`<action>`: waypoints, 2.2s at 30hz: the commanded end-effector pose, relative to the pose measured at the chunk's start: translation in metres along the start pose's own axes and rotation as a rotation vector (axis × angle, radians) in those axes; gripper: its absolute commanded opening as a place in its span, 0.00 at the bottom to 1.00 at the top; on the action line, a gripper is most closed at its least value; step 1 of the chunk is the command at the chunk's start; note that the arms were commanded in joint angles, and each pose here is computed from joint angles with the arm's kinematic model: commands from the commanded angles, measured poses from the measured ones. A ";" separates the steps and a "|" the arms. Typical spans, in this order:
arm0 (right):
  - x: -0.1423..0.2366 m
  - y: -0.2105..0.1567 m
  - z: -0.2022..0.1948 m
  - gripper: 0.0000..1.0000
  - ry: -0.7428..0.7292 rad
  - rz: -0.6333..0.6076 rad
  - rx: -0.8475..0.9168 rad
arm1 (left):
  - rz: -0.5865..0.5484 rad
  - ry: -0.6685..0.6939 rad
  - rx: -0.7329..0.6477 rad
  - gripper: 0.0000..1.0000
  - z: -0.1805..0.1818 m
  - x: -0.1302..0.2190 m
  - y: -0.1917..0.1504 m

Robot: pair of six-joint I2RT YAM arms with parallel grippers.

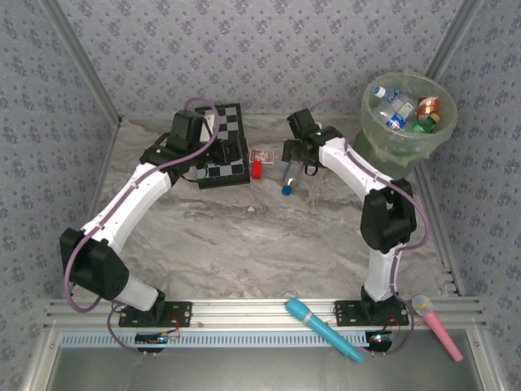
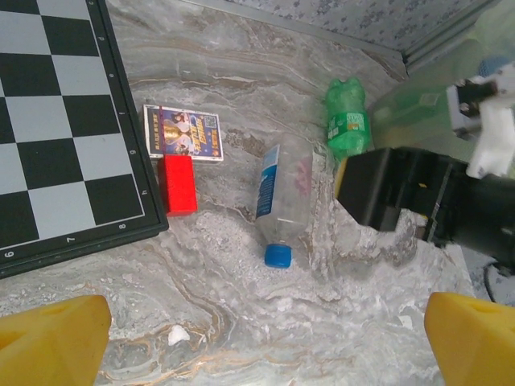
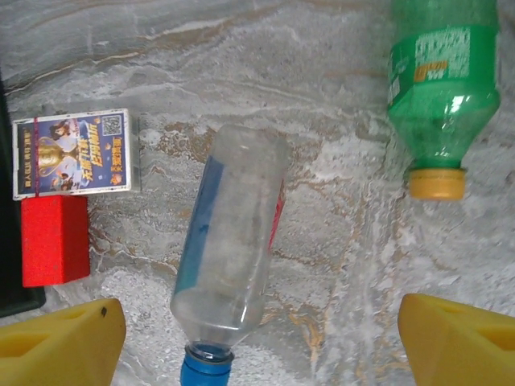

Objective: Put the plastic bottles in the bin

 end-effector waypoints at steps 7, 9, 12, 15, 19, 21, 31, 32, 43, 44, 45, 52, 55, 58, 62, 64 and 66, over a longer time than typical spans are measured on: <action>-0.047 -0.010 0.005 0.87 -0.082 0.154 -0.167 | -0.065 -0.027 -0.052 1.00 -0.012 0.040 0.006; -0.056 -0.012 0.006 0.87 -0.092 0.163 -0.175 | -0.066 -0.023 -0.051 1.00 -0.011 0.042 0.005; -0.068 -0.014 0.008 0.87 -0.094 0.185 -0.187 | -0.067 -0.011 -0.052 1.00 -0.009 0.045 0.003; -0.080 -0.017 0.012 0.87 -0.086 0.217 -0.195 | -0.069 -0.002 -0.051 1.00 -0.007 0.047 0.002; -0.094 -0.022 0.014 0.85 -0.075 0.254 -0.199 | -0.074 0.000 -0.049 1.00 -0.007 0.050 0.001; -0.098 -0.025 0.015 0.83 -0.071 0.268 -0.202 | -0.077 0.001 -0.048 1.00 -0.006 0.051 0.000; -0.103 -0.030 0.013 0.69 -0.088 0.285 -0.208 | -0.092 -0.002 -0.045 1.00 -0.004 0.056 -0.004; -0.100 -0.029 0.014 0.69 -0.093 0.272 -0.198 | -0.092 -0.003 -0.046 1.00 -0.005 0.056 -0.004; -0.075 -0.021 0.019 0.54 -0.088 0.215 -0.155 | -0.088 -0.016 -0.040 1.00 -0.005 0.056 -0.005; -0.074 -0.021 0.019 0.54 -0.090 0.215 -0.154 | -0.088 -0.018 -0.040 1.00 -0.005 0.057 -0.005; -0.073 -0.021 0.019 0.55 -0.092 0.214 -0.153 | -0.089 -0.019 -0.040 1.00 -0.006 0.057 -0.005; -0.046 -0.013 0.022 0.56 -0.073 0.164 -0.143 | -0.093 -0.028 -0.038 1.00 -0.006 0.058 -0.006; -0.024 -0.002 0.021 0.56 -0.045 0.120 -0.144 | -0.099 -0.037 -0.040 1.00 -0.008 0.058 -0.004; 0.007 0.013 0.018 0.56 -0.015 0.049 -0.138 | -0.109 -0.057 -0.049 1.00 -0.012 0.059 -0.001; 0.048 0.033 0.008 0.56 0.034 -0.042 -0.165 | -0.115 -0.084 -0.067 1.00 -0.018 0.059 0.005; 0.070 0.043 0.001 0.56 0.063 -0.095 -0.183 | -0.124 -0.105 -0.084 1.00 -0.024 0.060 0.009; 0.090 0.053 -0.008 0.56 0.079 -0.147 -0.199 | -0.134 -0.124 -0.103 1.00 -0.030 0.062 0.013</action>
Point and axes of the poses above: each hand's point on the last joint's axis, 136 mm out from that joint toward the fingers, its own x axis back along the fingers, its own z axis along the line the jaws close on, y = z × x, the point moved 8 cm from there along x, back along the fingers, and after that the axes turned 5 degrees about x, right-handed, at the moved point
